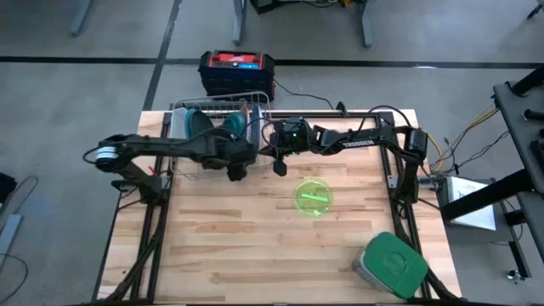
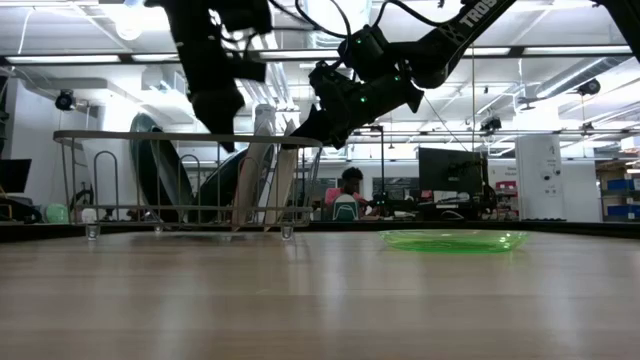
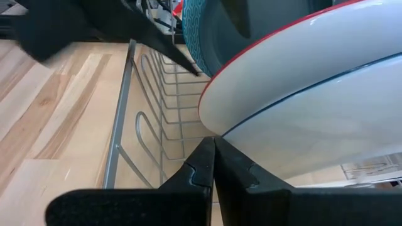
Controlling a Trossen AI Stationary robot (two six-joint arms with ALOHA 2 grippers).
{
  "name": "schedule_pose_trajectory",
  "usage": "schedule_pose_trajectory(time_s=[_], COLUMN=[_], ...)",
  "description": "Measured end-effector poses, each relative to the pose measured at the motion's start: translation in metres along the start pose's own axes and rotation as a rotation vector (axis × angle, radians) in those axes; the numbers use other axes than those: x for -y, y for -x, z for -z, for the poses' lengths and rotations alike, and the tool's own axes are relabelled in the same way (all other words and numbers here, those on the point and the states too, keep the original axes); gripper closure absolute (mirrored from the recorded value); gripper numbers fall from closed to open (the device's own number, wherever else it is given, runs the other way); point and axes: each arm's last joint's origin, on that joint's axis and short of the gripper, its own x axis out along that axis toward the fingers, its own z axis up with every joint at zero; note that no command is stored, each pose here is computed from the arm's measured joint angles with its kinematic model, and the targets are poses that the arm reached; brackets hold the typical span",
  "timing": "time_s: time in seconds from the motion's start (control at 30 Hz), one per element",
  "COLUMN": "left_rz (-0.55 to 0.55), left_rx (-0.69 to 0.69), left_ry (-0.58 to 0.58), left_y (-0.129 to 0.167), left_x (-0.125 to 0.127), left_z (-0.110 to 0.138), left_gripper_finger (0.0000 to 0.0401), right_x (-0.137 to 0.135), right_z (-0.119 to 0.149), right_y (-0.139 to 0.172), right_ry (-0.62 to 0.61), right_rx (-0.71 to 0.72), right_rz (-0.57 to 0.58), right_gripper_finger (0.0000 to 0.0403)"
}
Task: Sort dishes
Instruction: Put the green plate into the dish rack
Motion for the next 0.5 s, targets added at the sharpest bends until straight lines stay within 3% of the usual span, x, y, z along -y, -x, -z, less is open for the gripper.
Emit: schedule_pose_trajectory(time_s=[0.23, 0.5], left_rz=[0.231, 0.158], left_rx=[0.218, 0.311], left_ry=[0.01, 0.109], left_y=[0.015, -0.01], left_x=[-0.006, 0.006], left_z=[0.023, 0.037], left_gripper_finger=[0.0172, 0.0171], right_x=[0.0, 0.0], right_z=[0.0, 0.0], right_y=[0.0, 0.0], right_ry=[0.0, -0.007], right_rx=[0.001, 0.005], right_rz=[0.0, -0.002], right_gripper_finger=[0.0403, 0.0403])
